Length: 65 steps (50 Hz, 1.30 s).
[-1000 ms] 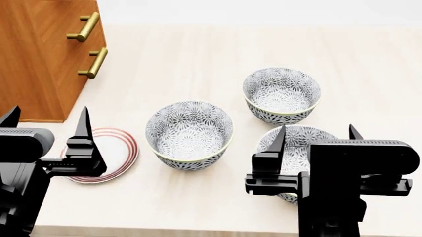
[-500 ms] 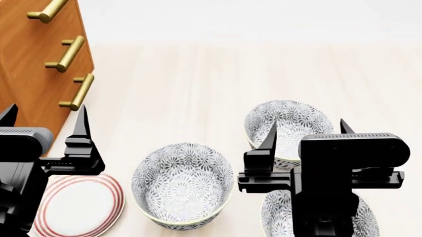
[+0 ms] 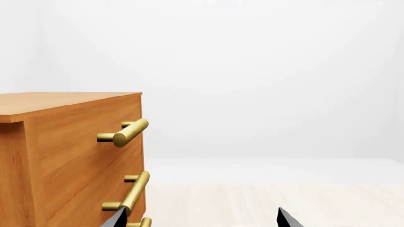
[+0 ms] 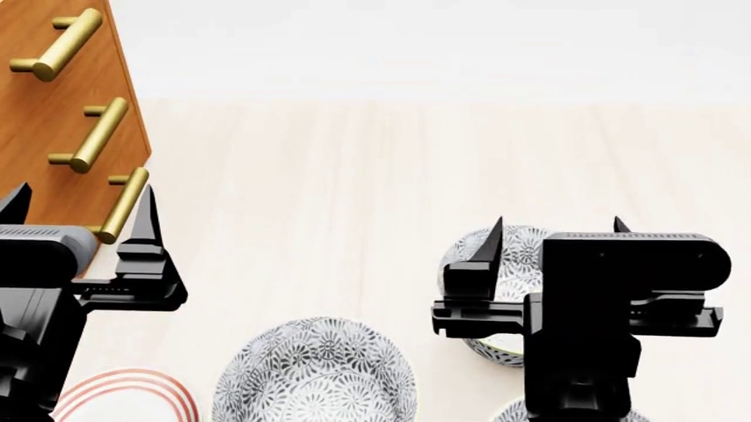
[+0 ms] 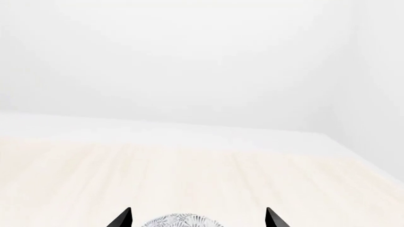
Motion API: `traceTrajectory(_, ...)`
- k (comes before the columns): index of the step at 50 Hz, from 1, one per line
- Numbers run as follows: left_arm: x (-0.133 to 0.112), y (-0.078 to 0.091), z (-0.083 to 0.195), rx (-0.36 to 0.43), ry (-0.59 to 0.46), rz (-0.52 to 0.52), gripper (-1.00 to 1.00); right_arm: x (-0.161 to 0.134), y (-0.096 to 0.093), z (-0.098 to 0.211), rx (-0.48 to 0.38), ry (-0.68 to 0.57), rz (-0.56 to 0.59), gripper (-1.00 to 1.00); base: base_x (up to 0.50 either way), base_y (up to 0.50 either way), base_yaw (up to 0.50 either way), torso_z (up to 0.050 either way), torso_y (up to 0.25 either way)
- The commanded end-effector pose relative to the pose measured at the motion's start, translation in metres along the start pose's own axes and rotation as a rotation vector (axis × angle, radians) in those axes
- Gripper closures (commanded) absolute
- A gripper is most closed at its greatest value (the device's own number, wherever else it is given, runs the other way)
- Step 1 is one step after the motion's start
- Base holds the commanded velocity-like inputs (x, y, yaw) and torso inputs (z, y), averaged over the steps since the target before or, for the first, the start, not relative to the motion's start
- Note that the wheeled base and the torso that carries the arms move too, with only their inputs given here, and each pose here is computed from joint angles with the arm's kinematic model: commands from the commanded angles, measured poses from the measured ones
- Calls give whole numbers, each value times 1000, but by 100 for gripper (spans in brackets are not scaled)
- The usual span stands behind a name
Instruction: Stack the bowl at the front on the bowl in the middle.
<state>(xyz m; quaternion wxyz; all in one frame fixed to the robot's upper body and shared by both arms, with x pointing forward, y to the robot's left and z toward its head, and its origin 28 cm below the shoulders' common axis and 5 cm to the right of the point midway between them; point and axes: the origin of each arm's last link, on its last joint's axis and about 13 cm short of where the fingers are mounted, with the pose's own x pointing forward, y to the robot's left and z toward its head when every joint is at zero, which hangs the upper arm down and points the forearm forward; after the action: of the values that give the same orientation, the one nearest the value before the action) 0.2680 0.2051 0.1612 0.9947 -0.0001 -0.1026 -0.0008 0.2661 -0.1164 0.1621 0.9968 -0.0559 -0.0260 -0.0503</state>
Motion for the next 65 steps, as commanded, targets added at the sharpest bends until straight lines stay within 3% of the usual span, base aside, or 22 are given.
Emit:
traceTrajectory(1,-1,0,-1,3,3,-1,-100,11,-2,1,38,112,-19,-100,0,0,0,0,0)
traceTrajectory(4,-1,0,-1,1,5,-3,-100,21,-12,14,85,158,-8,-100,0,0,0,0,0)
traceTrajectory(12,-1,-1,-3,1,9,-5,-100,24,-25,41,67,139,-89,-100,0,0,0,0,0)
traceTrajectory(15,-1,-1,-3,0,9,-5,-100,27,-30,46,131,171,-87,-100,0,0,0,0,0)
traceTrajectory(20,-1,-1,-2,-4,10,-9,-100,39,-38,50,158,224,-80,-100,0,0,0,0,0)
traceTrajectory(21,-1,-1,-2,-5,10,-12,-100,50,-42,49,181,329,-69,-100,0,0,0,0,0)
traceTrajectory(25,-2,-3,-2,-3,11,-18,-100,72,-50,45,267,466,-59,-100,0,0,0,0,0)
traceTrajectory(38,-3,-3,-2,3,11,-22,-100,103,-63,38,374,622,-7,-100,0,0,0,0,0)
traceTrajectory(44,-3,-4,-3,6,13,-27,-100,111,-62,22,360,678,-14,-100,0,0,0,0,0)
traceTrajectory(65,-4,-3,-5,9,20,-26,-100,114,-64,10,350,713,-51,-100,0,0,0,0,0)
